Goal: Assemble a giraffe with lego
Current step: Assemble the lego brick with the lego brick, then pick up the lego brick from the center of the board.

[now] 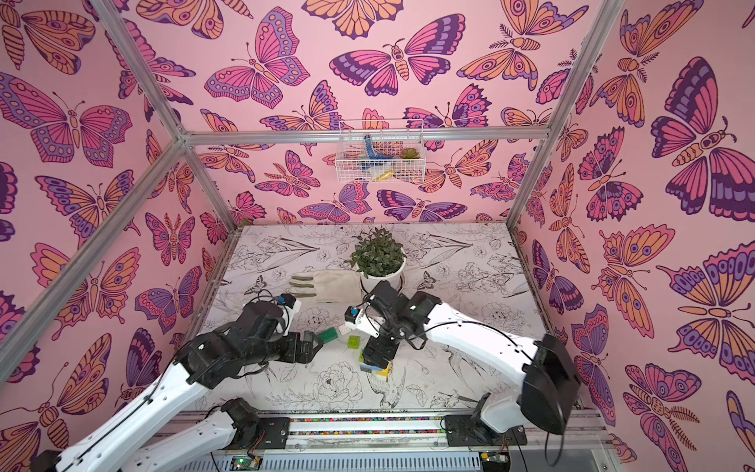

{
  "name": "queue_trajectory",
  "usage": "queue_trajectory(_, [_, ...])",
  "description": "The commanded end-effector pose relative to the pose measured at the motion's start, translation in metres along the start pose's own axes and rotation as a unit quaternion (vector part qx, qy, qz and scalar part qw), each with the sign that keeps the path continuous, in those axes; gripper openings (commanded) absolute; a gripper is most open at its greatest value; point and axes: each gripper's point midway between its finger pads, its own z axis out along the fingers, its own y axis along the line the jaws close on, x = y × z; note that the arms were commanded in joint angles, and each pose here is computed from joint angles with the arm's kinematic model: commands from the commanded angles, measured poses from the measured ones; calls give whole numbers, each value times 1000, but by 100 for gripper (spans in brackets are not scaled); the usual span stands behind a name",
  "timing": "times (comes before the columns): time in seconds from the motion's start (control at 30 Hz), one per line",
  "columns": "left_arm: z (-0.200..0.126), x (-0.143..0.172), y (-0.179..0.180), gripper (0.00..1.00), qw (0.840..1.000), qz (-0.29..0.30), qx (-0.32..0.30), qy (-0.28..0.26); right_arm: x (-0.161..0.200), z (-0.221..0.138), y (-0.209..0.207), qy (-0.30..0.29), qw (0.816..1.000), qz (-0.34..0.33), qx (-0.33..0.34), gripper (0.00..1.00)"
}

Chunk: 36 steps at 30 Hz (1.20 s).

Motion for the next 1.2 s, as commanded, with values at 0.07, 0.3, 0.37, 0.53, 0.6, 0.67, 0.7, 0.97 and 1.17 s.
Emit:
queue_trajectory(0.07, [30, 3, -14, 95, 995, -47, -12, 83, 13, -30, -38, -70, 981, 170, 65, 92])
queue_trajectory(0.3, [88, -2, -28, 85, 990, -47, -60, 120, 34, -45, -62, -123, 937, 294, 143, 94])
queue_trajectory(0.37, [101, -3, -27, 83, 987, -45, -76, 131, 35, -46, -62, -141, 932, 305, 139, 94])
queue_trajectory(0.53, [127, -6, -25, 77, 984, -37, -106, 142, 46, -51, -64, -144, 924, 318, 154, 94])
queue_trajectory(0.6, [136, -8, -27, 76, 983, -30, -108, 146, 49, -51, -64, -139, 925, 316, 157, 95])
queue_trajectory(0.67, [145, -7, -28, 75, 981, -21, -113, 156, 52, -52, -65, -136, 924, 317, 162, 96])
queue_trajectory(0.7, [149, -6, -28, 75, 980, -18, -114, 161, 52, -52, -65, -136, 924, 317, 163, 96])
queue_trajectory(0.97, [169, 3, -17, 69, 969, -1, -160, 189, 55, -59, -69, -136, 921, 317, 182, 96])
queue_trajectory(1.17, [176, 3, -11, 64, 965, 6, -183, 190, 53, -60, -71, -133, 921, 315, 186, 96])
